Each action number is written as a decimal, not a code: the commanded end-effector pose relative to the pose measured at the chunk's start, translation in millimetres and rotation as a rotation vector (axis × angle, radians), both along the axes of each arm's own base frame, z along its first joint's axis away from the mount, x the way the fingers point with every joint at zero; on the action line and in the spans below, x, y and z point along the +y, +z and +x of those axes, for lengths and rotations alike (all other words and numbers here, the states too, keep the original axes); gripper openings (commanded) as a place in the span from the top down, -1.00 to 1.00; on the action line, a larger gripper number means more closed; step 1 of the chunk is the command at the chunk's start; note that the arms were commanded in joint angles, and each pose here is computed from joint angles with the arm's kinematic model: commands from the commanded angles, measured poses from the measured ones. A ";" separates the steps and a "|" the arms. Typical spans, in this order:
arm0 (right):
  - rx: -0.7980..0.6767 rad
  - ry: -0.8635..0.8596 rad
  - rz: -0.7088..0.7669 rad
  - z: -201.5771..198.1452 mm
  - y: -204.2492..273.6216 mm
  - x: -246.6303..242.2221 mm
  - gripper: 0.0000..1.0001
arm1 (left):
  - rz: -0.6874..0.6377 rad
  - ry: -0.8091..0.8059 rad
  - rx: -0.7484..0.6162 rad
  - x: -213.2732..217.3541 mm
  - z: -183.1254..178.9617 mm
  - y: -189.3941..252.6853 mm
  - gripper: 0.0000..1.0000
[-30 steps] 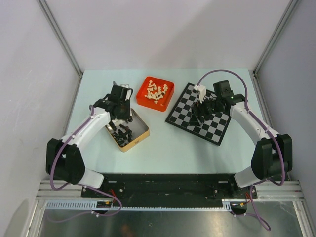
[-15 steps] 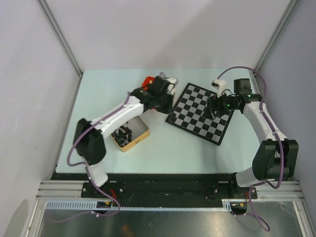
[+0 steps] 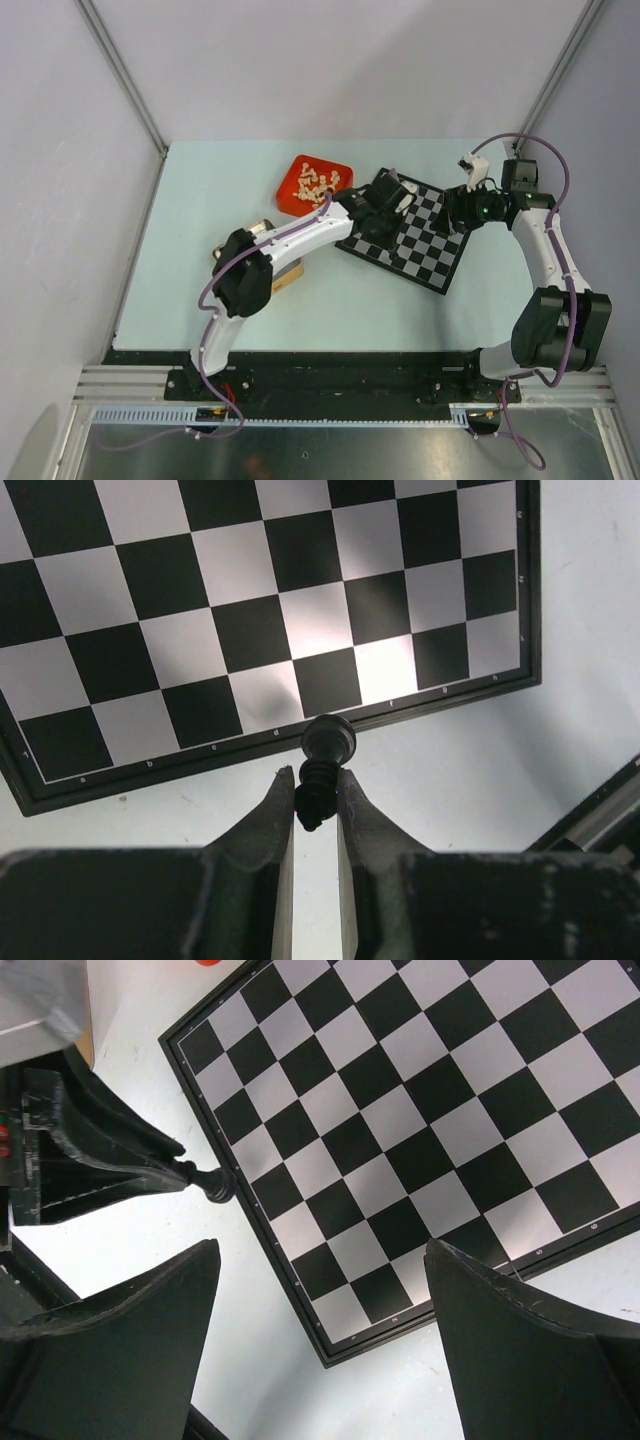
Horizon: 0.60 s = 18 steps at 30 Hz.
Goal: Set up the chess pieces on the board
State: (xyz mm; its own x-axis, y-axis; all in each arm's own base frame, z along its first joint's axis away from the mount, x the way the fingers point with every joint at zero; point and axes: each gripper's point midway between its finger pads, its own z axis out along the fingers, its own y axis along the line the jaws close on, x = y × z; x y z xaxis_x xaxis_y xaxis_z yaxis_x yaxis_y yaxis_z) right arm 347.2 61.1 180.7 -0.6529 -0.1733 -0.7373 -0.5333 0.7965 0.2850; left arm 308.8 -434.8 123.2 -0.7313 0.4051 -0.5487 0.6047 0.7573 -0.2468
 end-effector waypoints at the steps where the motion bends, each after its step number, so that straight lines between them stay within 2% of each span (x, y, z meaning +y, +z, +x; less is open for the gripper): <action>1: -0.053 -0.007 0.010 0.0 15.8 -0.3 -0.77 | 0.012 0.040 -0.043 -2.3 12.6 12.3 0.85; 18: -0.047 -0.012 0.012 1.1 13.2 -1.7 -0.77 | 0.086 0.041 -0.074 -3.3 24.1 -2.9 0.85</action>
